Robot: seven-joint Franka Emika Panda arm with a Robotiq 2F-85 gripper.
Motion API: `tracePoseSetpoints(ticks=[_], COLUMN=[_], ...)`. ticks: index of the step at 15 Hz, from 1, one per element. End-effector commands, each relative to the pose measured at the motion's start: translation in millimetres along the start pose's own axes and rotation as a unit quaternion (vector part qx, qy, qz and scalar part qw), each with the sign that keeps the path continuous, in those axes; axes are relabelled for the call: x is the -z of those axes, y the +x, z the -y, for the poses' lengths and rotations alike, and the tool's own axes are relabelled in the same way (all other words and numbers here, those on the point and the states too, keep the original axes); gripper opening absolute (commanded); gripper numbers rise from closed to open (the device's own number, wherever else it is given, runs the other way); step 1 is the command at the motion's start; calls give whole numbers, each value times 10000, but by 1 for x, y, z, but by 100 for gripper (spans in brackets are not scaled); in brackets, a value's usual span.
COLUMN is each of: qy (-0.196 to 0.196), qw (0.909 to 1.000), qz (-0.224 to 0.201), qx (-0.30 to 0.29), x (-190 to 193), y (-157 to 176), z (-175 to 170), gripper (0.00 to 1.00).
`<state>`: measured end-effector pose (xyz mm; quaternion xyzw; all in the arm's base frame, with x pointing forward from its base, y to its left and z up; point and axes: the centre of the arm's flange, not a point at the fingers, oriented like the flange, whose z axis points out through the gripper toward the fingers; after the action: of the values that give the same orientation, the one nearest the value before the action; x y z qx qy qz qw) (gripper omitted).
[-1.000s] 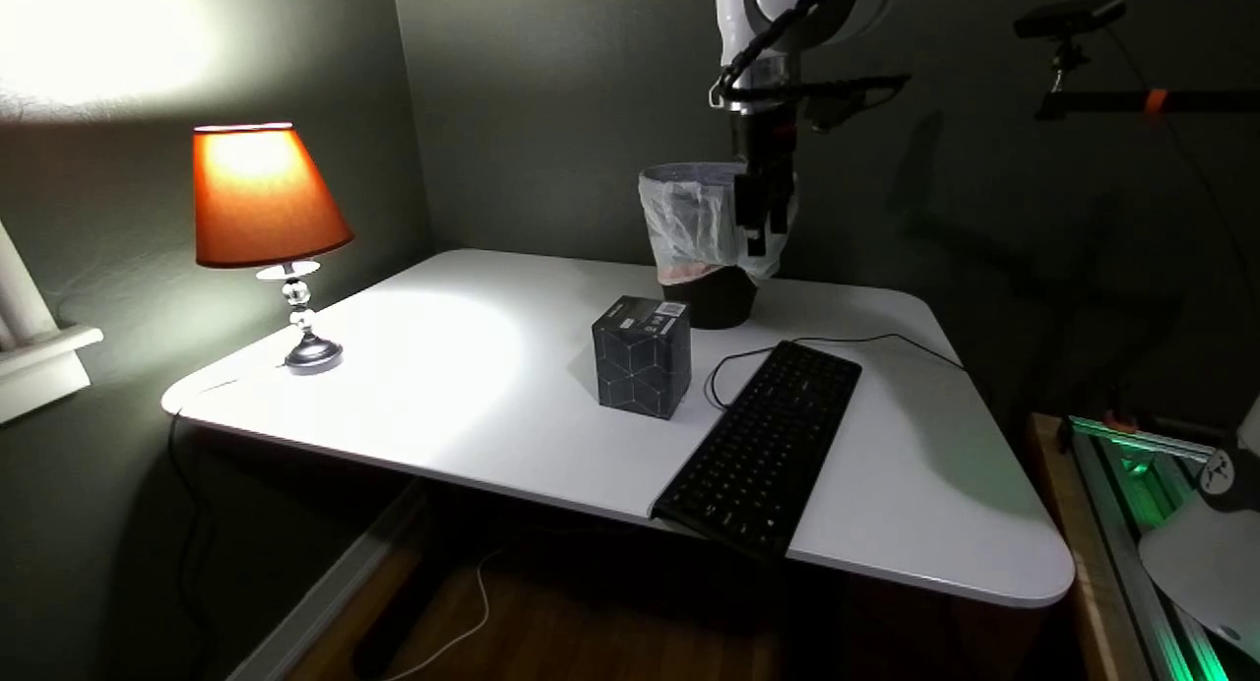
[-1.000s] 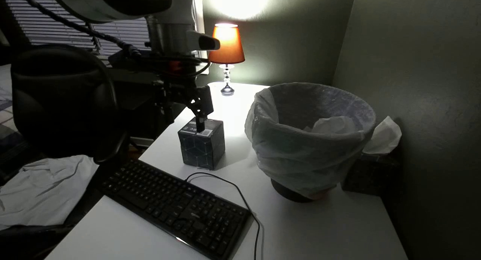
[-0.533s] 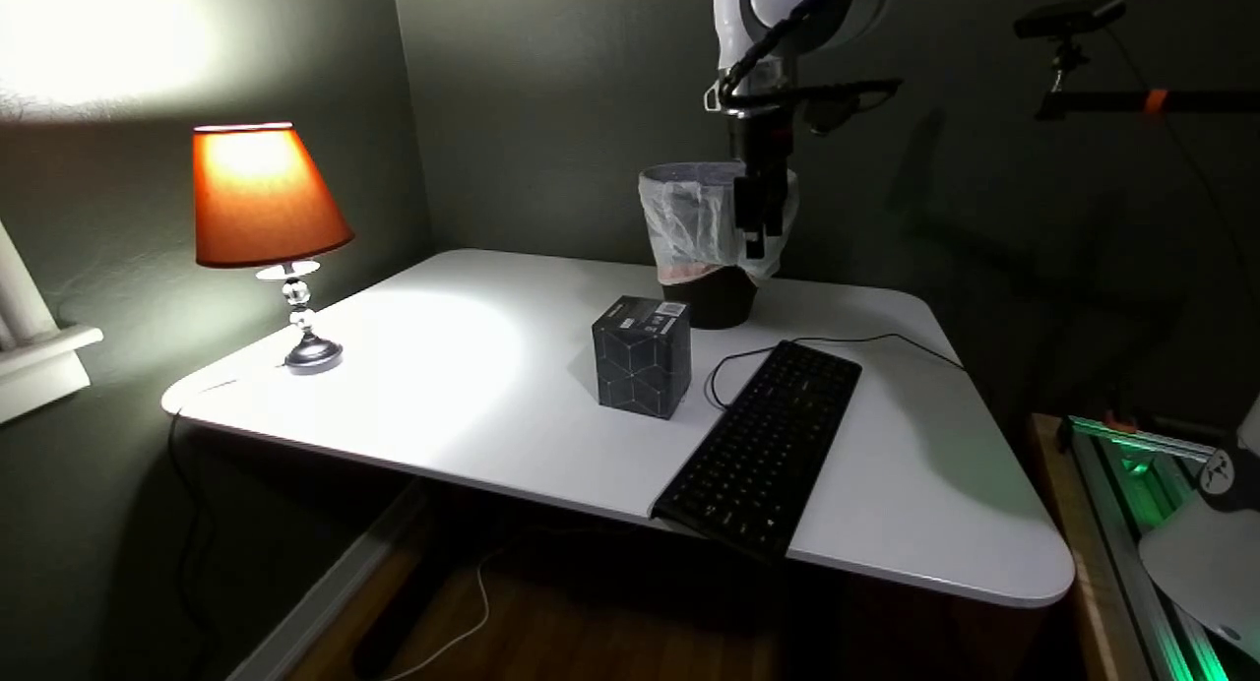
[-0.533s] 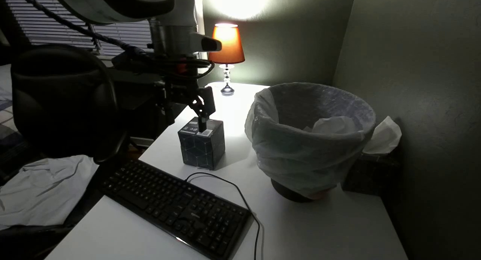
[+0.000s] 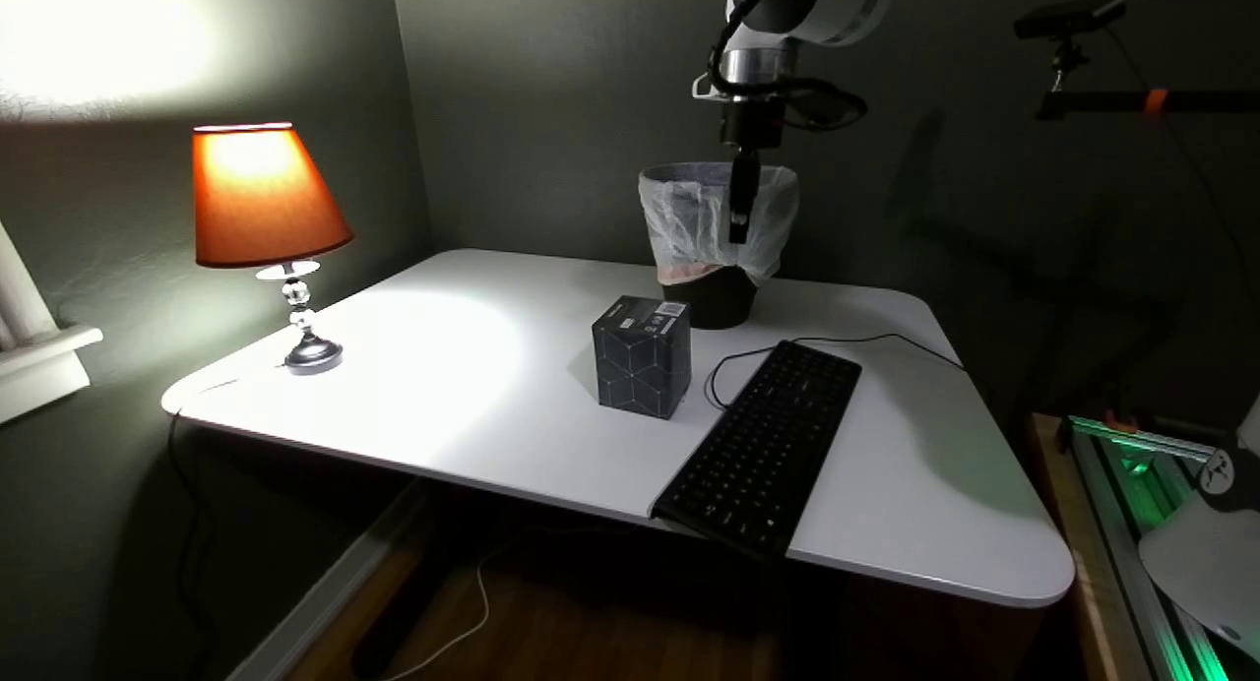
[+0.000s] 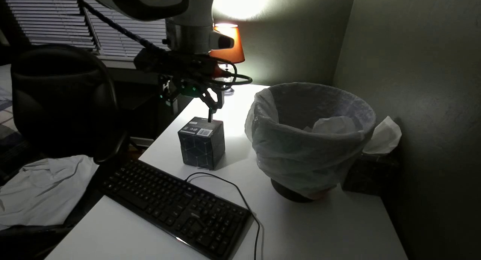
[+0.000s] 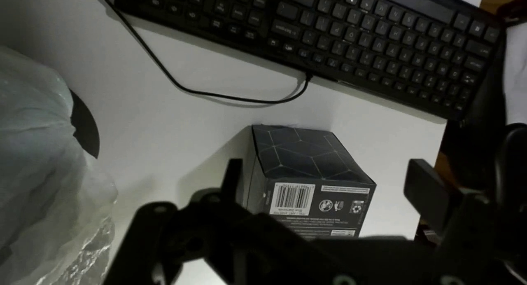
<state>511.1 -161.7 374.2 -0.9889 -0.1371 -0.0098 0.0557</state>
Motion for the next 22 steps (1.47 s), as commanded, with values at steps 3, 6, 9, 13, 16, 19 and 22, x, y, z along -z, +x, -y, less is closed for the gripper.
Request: tracePoseSetpoints(ticks=[3,6,9,13,16,19,22], qy=[564,741,817,861,922,964,964], qw=[9970,9917,9846,9798,9796,9799,9798], qz=[-504,-884,-1149,-1242,-1171,-1090,-1057], qx=[-156,-562,-1030,-1307,-1346,-1362,-1394], x=[-24,-38,-54,-74,-87,-97,-104], y=[9,16,24,32,41,50,57], z=[-18,-21,-28,-35,-38,-40,-42], gripper=[100,100,100,100,100,74,50])
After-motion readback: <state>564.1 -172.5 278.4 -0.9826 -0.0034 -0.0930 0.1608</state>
